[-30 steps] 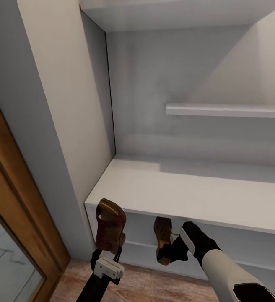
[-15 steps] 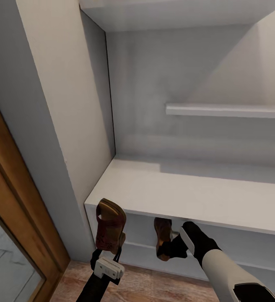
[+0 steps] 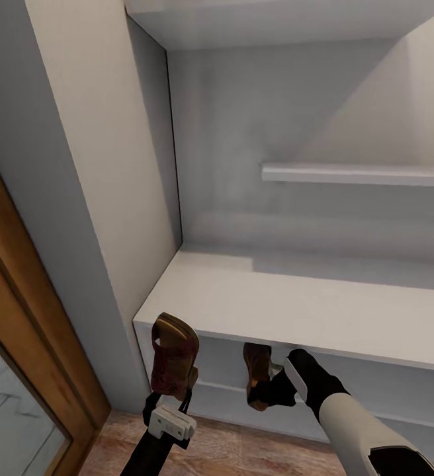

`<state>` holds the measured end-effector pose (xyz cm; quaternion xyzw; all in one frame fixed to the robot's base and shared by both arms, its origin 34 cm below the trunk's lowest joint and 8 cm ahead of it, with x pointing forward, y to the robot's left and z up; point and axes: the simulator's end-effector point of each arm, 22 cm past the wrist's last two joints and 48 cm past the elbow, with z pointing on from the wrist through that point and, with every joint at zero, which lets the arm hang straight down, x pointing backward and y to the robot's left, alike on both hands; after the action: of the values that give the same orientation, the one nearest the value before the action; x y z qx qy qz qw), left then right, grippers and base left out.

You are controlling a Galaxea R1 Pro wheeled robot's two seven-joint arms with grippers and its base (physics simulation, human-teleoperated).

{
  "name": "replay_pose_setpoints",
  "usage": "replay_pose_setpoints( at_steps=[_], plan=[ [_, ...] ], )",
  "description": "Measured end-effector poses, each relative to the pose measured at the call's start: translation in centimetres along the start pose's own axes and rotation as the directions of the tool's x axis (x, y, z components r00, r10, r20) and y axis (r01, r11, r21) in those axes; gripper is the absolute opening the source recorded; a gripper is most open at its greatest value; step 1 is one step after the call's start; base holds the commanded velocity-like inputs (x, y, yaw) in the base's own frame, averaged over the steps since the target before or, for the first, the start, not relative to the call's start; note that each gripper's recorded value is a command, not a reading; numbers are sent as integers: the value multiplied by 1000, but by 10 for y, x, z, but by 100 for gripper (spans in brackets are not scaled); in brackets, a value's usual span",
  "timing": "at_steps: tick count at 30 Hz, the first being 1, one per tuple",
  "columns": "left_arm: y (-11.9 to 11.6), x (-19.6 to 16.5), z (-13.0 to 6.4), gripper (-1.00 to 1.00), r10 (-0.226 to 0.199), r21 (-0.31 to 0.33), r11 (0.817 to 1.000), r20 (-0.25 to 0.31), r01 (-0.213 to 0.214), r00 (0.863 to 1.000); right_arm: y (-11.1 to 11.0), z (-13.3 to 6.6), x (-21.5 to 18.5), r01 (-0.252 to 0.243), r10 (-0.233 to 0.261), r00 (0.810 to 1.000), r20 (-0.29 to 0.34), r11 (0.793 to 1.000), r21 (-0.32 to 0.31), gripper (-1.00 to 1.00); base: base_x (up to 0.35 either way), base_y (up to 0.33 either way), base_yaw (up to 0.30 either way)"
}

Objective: Pick up the two gym shoes and the two sandals from the corridor floor and place them onto the hallstand (shoe rack) in the corridor, making sure they are on the rack and not on the floor. Arrange them so the two gym shoes are next to each other and the two sandals are next to each other.

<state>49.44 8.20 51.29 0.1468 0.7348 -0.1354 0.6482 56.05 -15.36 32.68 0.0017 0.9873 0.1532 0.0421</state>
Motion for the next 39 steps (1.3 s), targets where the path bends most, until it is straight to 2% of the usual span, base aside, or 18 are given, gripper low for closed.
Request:
replay_pose_setpoints(
  at_steps=[39],
  plan=[
    [-1, -4, -2, -100, 4, 2, 1000, 8, -4, 1000, -1, 0, 6, 0, 0, 1000, -3, 1000, 6, -100, 27, 0, 0]
  ],
)
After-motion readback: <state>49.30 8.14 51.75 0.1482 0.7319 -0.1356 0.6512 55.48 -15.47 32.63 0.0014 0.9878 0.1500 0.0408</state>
